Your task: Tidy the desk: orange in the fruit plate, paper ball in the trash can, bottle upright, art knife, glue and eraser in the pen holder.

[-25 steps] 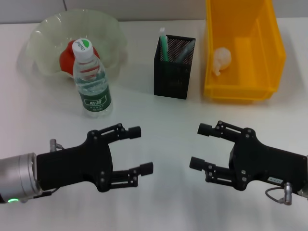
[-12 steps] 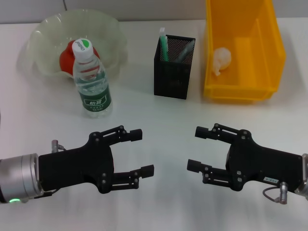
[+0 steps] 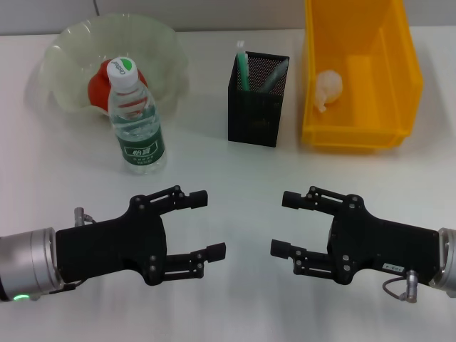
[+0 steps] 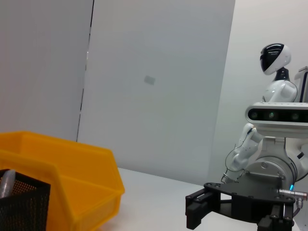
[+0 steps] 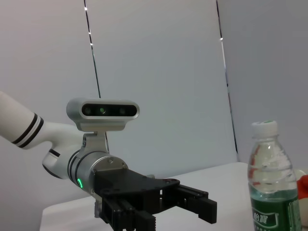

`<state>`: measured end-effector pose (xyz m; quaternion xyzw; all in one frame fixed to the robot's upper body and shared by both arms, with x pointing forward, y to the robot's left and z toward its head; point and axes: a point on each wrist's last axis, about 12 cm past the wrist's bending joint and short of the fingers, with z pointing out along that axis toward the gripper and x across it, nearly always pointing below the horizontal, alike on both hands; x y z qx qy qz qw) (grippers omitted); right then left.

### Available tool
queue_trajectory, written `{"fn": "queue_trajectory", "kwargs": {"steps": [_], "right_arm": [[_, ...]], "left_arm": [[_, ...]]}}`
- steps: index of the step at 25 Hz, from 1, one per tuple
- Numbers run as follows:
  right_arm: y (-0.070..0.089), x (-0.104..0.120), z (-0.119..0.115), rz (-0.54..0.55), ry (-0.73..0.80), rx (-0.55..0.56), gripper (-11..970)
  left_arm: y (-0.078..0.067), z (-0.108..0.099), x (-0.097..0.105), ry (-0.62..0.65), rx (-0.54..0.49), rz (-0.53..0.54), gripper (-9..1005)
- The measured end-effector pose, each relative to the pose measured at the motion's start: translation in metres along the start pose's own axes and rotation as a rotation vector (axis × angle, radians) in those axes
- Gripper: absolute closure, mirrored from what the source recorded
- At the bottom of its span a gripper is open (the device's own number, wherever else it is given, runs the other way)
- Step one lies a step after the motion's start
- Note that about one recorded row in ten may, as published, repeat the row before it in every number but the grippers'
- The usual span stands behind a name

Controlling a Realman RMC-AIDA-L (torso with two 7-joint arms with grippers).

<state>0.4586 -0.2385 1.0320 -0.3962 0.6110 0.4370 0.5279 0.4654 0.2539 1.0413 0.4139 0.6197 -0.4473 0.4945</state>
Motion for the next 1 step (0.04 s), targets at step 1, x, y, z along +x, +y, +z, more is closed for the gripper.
{"fn": "queue_trajectory", "kwargs": {"steps": [1], "right_arm": [[0.0000,0.0001,0.0000,0.000,0.001,0.001,218]], "left_arm": [[0.0000,-0.0002,0.0001,0.000,-0.001,0.000,163]]}}
